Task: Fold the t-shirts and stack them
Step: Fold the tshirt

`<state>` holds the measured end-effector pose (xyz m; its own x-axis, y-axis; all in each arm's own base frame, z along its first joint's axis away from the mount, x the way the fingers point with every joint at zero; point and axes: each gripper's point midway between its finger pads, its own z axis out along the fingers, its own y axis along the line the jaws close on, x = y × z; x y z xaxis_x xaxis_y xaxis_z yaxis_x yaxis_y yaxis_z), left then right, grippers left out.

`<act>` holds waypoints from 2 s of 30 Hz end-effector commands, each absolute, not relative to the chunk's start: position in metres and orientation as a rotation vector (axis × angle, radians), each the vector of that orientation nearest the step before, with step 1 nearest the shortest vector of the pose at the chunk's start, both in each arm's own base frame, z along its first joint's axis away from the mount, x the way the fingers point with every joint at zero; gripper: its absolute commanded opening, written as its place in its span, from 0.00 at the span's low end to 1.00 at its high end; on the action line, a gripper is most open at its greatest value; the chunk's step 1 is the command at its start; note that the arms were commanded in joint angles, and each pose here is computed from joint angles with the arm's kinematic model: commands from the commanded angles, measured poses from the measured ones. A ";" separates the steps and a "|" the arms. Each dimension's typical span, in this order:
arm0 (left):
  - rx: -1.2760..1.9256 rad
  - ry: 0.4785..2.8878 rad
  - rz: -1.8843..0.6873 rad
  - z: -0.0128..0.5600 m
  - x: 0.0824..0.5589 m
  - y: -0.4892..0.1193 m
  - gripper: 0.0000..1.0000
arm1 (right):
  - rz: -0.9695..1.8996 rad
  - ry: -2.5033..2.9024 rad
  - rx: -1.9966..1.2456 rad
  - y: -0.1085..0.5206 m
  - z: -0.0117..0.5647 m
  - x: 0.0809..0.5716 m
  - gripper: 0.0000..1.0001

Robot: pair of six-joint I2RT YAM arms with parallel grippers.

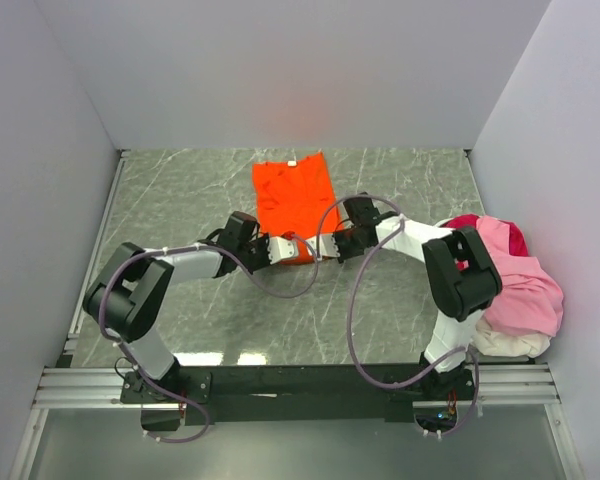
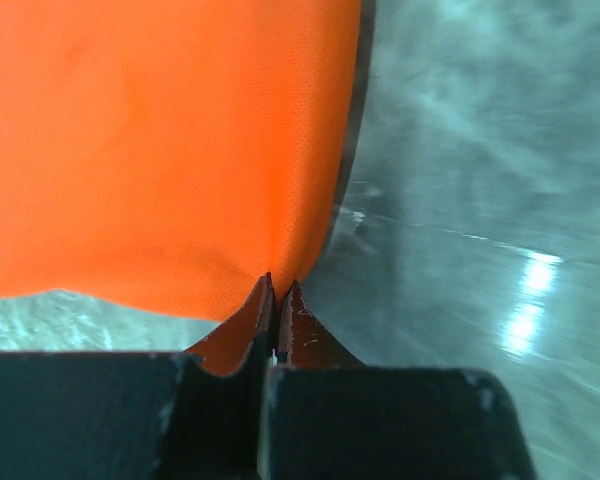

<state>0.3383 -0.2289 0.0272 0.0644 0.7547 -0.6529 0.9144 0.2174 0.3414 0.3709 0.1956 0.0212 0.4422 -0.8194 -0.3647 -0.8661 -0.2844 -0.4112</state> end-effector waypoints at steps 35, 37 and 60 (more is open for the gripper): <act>1.575 1.560 -0.646 0.150 0.250 -0.288 0.00 | 0.190 1.600 -1.754 0.170 0.164 0.295 0.00; 1.527 1.584 -0.651 0.152 0.274 -0.281 0.00 | 0.173 1.614 -1.733 0.177 0.170 0.316 0.00; 0.994 1.893 -0.508 0.112 0.478 -0.222 0.00 | 0.033 1.920 -1.355 0.206 0.125 0.510 0.00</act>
<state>0.4511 -0.2194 0.0902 -0.2950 0.4715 -0.8310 0.8378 0.5458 0.0122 0.4807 0.2057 0.1005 -0.1274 -0.8231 -0.5534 -0.8755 0.3555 -0.3272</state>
